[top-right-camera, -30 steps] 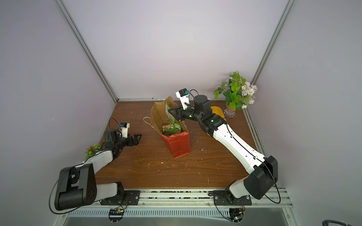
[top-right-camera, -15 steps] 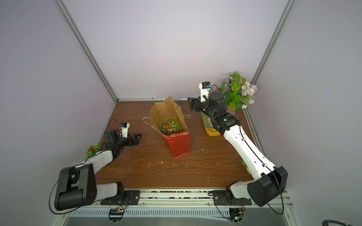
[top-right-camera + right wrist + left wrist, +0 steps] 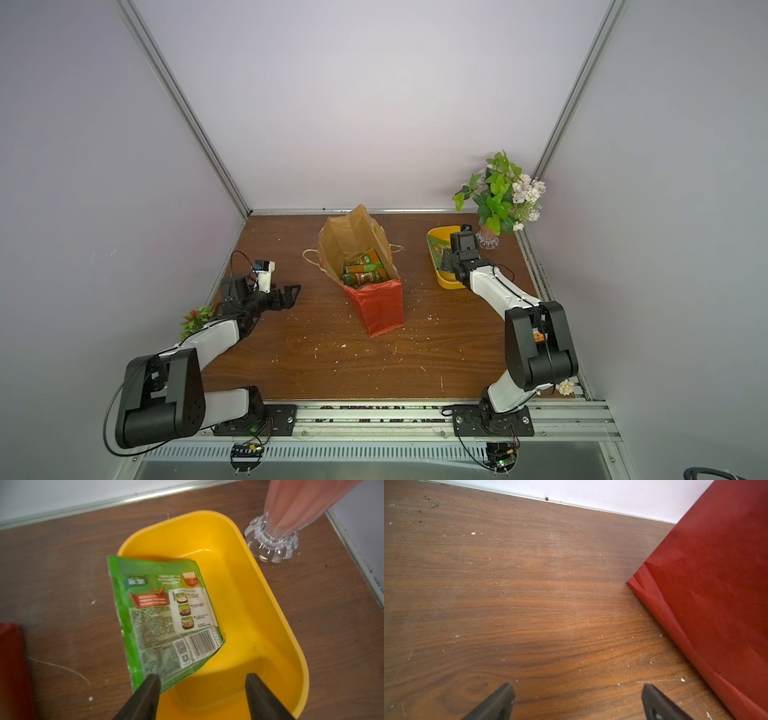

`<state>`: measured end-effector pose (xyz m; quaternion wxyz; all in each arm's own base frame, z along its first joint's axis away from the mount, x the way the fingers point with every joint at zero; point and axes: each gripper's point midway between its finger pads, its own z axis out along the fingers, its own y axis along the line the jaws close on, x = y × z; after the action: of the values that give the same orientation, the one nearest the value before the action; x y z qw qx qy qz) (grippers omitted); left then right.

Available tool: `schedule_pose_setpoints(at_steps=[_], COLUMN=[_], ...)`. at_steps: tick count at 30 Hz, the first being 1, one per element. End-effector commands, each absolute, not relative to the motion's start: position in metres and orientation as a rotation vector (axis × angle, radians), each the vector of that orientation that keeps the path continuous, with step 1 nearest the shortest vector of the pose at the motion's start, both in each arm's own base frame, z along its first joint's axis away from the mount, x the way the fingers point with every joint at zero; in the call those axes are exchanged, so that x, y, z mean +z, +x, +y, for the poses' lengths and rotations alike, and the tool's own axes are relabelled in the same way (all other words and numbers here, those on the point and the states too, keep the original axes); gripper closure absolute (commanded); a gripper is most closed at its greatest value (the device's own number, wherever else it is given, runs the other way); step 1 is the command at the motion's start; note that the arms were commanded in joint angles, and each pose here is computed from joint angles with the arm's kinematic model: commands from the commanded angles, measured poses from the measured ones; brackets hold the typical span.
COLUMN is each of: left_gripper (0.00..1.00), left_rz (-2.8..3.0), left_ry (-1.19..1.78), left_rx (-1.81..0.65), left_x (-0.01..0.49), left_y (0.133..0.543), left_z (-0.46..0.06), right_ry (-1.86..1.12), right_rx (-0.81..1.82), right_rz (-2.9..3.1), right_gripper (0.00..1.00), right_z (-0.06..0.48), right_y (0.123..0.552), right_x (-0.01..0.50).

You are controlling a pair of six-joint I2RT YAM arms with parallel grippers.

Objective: Place the condiment packets inside the bag
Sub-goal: Adjust the storage box at the center of the board.

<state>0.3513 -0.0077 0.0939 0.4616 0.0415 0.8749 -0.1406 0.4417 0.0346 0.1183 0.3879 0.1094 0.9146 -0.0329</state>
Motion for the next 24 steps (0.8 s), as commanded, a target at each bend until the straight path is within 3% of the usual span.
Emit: schedule_pose_setpoints(at_steps=[1,8,24], left_gripper=[0.01,0.01,0.01], left_rz=[2.14,2.14,2.132], left_ry=[0.112,0.112,0.117], left_rx=[-0.339,-0.338,-0.348], left_x=[0.096,0.096,0.099], left_y=[0.352,0.352,0.351], left_z=[-0.006,-0.005,-0.007], right_ry=[0.323,0.315,0.364], right_rx=[-0.16,-0.134,0.555], right_rz=[2.297,2.401,2.25], right_gripper=[0.33,0.36,0.45], right_z=[0.019,0.023,0.107], right_y=[0.453,0.446,0.392], right_x=[0.113,0.077,0.103])
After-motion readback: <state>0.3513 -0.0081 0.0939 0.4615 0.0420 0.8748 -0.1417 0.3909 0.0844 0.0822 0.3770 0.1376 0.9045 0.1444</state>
